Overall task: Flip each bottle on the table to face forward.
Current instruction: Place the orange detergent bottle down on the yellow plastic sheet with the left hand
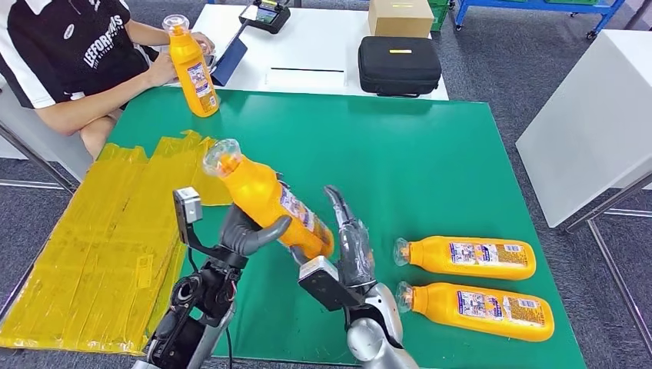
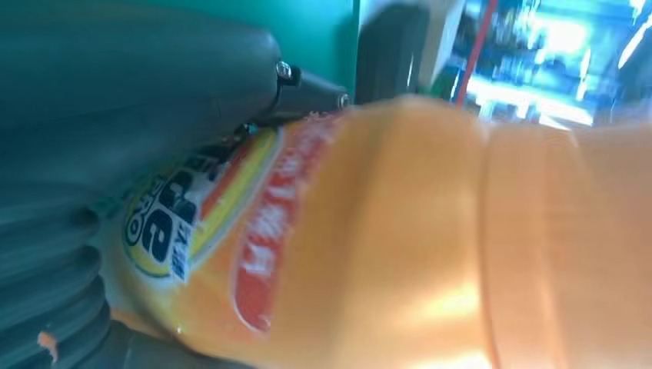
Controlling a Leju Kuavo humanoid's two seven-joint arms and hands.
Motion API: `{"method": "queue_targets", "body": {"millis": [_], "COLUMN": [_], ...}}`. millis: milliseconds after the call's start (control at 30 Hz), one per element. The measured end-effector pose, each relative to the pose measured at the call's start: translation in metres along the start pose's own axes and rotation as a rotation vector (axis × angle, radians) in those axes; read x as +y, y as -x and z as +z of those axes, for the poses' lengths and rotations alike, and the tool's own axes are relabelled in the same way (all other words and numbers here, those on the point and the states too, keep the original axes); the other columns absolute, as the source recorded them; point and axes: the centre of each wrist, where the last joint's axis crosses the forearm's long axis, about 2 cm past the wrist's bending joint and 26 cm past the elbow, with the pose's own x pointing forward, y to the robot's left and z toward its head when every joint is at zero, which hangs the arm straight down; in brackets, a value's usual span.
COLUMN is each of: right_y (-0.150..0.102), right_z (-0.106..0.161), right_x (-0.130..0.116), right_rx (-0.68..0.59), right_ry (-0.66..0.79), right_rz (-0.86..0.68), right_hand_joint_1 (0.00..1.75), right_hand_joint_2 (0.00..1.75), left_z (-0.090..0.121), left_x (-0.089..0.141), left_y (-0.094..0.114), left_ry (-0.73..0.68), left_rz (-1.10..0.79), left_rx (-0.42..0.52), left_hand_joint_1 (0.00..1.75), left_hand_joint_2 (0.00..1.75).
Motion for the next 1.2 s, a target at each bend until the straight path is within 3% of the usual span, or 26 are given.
{"method": "queue_targets", "body": {"millis": [400, 500, 567, 667, 800, 867, 900, 967, 1000, 1100, 1200], "right_y": [0.002, 0.003, 0.003, 0.002, 0.0, -0.001, -0.002, -0.003, -0.003, -0.004, -0.004], "right_z": [0.004, 0.005, 0.006, 0.007, 0.006, 0.004, 0.002, 0.0, -0.001, -0.004, -0.006], "right_x": [-0.01, -0.011, -0.013, -0.016, -0.018, -0.019, -0.019, -0.02, -0.02, -0.021, -0.021], "right_rx": [0.012, 0.021, 0.026, 0.029, 0.024, 0.017, 0.012, 0.006, 0.004, -0.004, -0.003], "right_ry": [0.072, 0.085, 0.097, 0.112, 0.109, 0.103, 0.101, 0.1, 0.099, 0.092, 0.08], "right_rz": [-0.016, -0.027, -0.033, -0.032, -0.035, -0.041, -0.046, -0.053, -0.055, -0.058, -0.06], "right_hand_joint_1": [0.0, 0.0, 0.0, 0.0, 0.0, 0.0, 0.0, 0.0, 0.0, 0.0, 0.0], "right_hand_joint_2": [1.75, 1.75, 1.75, 1.75, 1.75, 1.75, 1.75, 1.75, 1.75, 1.75, 1.75], "left_z": [0.0, 0.0, 0.0, -0.001, -0.008, -0.022, -0.032, -0.047, -0.049, -0.038, -0.02], "left_x": [0.012, 0.015, 0.018, 0.022, 0.02, 0.028, 0.032, 0.031, 0.029, 0.026, 0.038], "left_y": [-0.008, -0.009, -0.012, -0.024, -0.052, -0.066, -0.071, -0.068, -0.062, -0.03, -0.008], "left_ry": [-0.113, -0.188, -0.3, -0.441, -0.317, -0.338, -0.437, -0.667, -0.691, -0.49, -0.358], "left_rz": [-0.065, -0.183, -0.421, -0.969, -1.824, -2.111, -2.169, -2.148, -2.158, -2.273, -2.349], "left_rx": [-0.037, -0.056, -0.093, -0.187, -0.3, -0.238, -0.174, -0.022, 0.019, 0.075, 0.169], "left_hand_joint_1": [1.75, 1.75, 1.75, 1.75, 1.75, 1.75, 1.75, 1.75, 1.75, 1.75, 1.75], "left_hand_joint_2": [1.75, 1.75, 1.75, 1.75, 1.75, 1.75, 1.75, 1.75, 1.75, 1.75, 1.75]}}
